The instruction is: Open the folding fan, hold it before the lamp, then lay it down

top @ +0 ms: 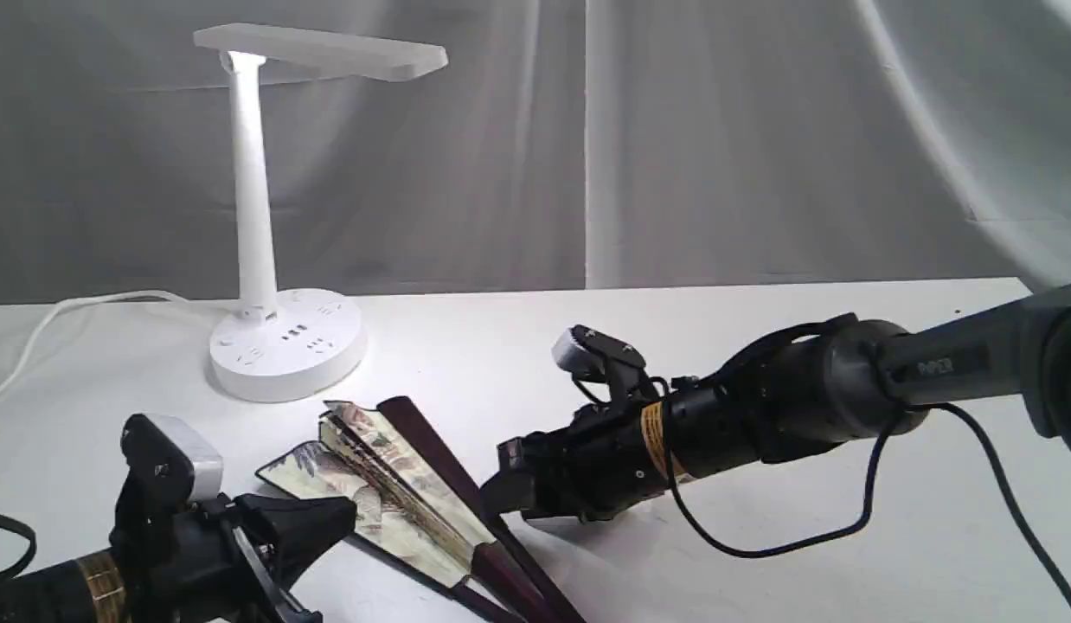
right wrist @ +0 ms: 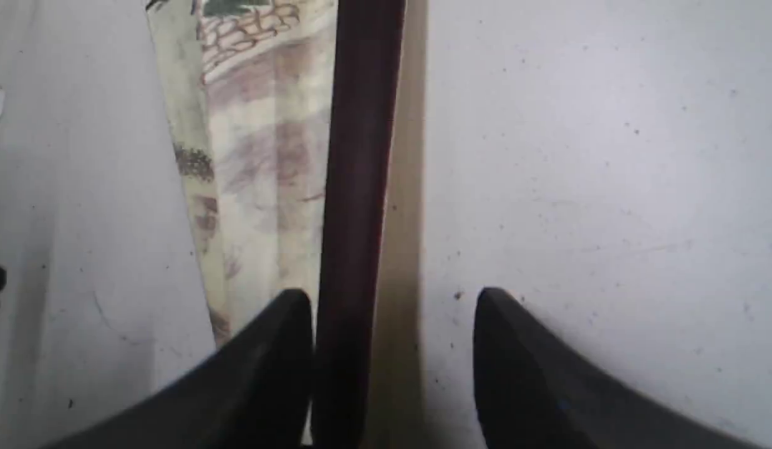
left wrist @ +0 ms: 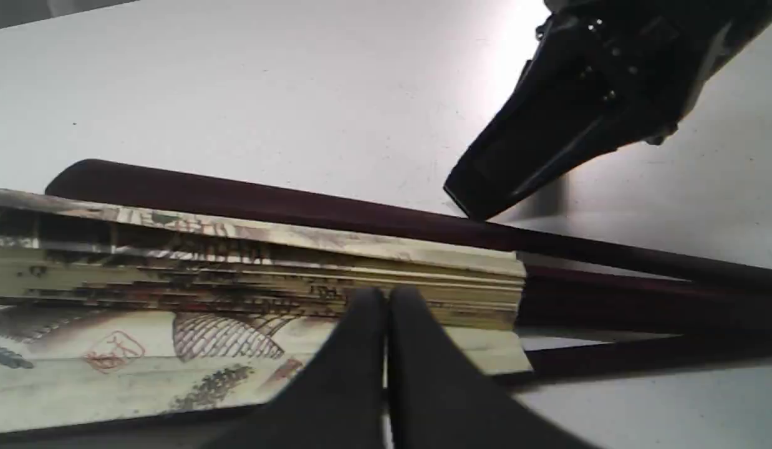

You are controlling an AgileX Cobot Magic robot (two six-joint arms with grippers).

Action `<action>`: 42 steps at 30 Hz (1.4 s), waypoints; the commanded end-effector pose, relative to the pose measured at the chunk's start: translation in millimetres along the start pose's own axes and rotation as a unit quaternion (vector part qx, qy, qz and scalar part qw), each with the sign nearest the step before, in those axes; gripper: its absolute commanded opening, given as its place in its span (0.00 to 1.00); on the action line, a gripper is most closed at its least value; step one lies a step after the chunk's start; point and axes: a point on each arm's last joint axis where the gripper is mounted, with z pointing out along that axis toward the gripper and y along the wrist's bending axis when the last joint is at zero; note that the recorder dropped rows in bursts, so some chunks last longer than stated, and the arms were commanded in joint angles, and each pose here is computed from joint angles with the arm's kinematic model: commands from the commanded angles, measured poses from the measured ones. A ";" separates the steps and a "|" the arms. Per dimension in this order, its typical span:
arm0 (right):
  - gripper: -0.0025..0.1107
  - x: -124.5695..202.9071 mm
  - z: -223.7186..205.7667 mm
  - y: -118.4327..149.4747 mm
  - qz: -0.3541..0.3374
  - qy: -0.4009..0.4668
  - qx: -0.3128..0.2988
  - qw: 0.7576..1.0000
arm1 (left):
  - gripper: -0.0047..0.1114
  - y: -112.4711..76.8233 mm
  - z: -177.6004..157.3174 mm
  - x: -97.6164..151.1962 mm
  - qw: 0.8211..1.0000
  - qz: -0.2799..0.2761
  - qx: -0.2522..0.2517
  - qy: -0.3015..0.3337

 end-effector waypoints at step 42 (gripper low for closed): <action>0.02 -7.5 -6.9 58.8 -0.073 0.016 -0.060 0.995 | 0.04 1.8 -0.1 -0.3 1.000 -0.022 -0.007 0.003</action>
